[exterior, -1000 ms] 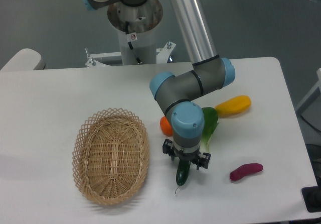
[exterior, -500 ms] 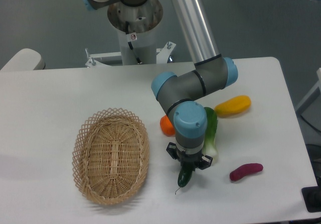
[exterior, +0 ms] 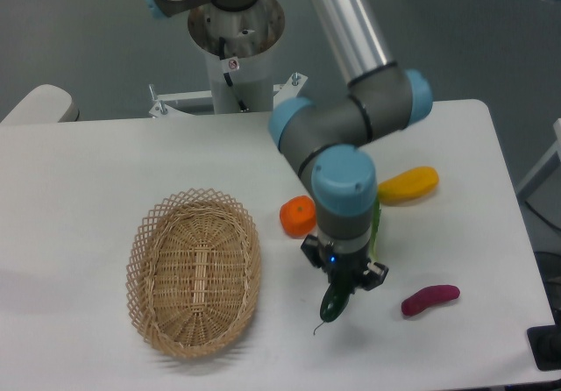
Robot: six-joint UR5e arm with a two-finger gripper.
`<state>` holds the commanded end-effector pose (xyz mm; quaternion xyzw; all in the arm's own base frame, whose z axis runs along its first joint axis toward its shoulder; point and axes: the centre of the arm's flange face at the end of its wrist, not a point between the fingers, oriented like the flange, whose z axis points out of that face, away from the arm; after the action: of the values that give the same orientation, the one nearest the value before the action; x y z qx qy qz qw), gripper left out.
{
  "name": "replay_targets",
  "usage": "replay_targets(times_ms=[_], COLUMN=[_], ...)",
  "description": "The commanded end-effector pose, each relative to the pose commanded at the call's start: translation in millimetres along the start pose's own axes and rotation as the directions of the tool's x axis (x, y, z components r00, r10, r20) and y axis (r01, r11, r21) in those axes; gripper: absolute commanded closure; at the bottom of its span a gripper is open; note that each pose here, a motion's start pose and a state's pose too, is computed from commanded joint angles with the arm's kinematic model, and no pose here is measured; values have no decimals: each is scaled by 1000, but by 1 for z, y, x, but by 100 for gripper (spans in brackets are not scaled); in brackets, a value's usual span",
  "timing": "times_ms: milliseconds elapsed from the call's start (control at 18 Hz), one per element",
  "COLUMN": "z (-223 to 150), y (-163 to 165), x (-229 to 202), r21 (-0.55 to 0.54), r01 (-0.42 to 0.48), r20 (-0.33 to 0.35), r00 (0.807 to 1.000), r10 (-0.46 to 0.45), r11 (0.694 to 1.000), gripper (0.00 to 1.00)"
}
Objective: Pick up the cucumber from the table
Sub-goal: 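Lift the grasped cucumber up off the table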
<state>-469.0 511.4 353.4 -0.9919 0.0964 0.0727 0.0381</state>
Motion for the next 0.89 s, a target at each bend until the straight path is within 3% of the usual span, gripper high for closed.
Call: replay_targets(times_ms=[444, 889], z=[-47, -52], y=[71, 92], x=[-31, -42], r21=[-1, -1], r01=[-192, -228], r20=[-46, -38], r00=[980, 973], r10=[191, 228], r11=[981, 974], gripper=[85, 85])
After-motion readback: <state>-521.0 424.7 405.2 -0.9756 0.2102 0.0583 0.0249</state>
